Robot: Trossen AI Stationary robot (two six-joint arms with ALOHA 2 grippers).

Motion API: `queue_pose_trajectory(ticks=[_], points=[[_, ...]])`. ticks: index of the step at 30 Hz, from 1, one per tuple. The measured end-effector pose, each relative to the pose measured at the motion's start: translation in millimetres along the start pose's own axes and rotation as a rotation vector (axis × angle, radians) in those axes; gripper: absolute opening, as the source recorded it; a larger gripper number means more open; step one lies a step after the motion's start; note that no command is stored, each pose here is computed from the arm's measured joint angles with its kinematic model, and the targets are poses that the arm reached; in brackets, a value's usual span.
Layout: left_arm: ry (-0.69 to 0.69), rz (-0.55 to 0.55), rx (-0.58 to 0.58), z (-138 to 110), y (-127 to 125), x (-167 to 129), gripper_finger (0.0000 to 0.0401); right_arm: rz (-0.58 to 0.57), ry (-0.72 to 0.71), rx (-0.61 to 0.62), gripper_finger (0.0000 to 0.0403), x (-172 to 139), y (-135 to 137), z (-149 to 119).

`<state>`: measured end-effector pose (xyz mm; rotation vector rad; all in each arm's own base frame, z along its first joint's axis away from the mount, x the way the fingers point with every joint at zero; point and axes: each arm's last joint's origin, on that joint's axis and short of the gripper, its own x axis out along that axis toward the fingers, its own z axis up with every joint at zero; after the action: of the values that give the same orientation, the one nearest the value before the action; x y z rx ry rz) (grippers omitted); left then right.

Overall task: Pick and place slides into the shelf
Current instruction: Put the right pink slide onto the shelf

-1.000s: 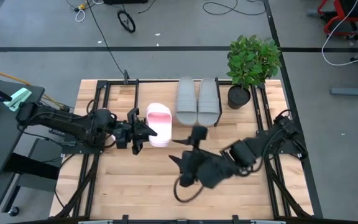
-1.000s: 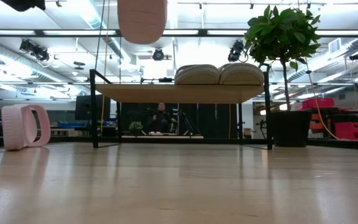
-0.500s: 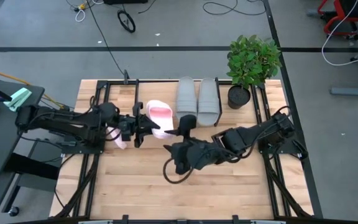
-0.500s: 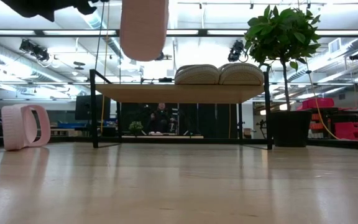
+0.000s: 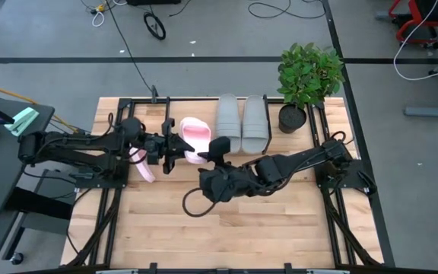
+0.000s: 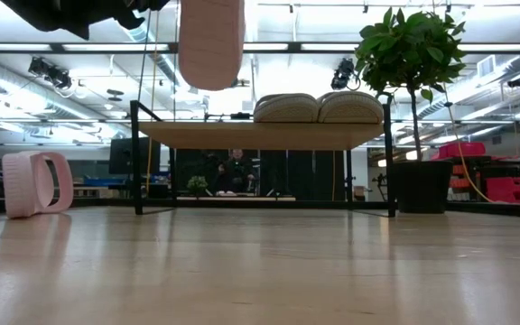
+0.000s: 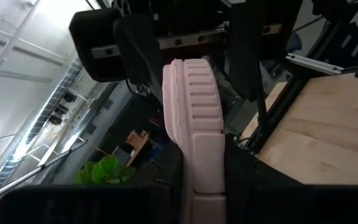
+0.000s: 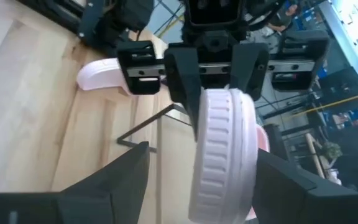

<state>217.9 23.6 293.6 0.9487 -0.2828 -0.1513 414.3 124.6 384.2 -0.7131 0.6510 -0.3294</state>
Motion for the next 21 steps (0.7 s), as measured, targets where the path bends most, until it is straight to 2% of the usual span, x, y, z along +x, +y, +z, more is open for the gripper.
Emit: queue_pose_trajectory(ticks=[8, 15, 21], points=[[0.027, -0.033, -0.02, -4, -2, -1, 0.0078, -0.018, 0.014, 0.015, 0.0235, 8, -8, -3], [0.05, -0.042, -0.04, -7, -3, -2, 0.0077, 0.023, 0.024, 0.013, 0.0163, 10, -9, -6], [0.053, -0.041, -0.05, -7, -3, -2, 0.0077, 0.04, 0.076, 0.064, 0.0123, 16, -14, -14]])
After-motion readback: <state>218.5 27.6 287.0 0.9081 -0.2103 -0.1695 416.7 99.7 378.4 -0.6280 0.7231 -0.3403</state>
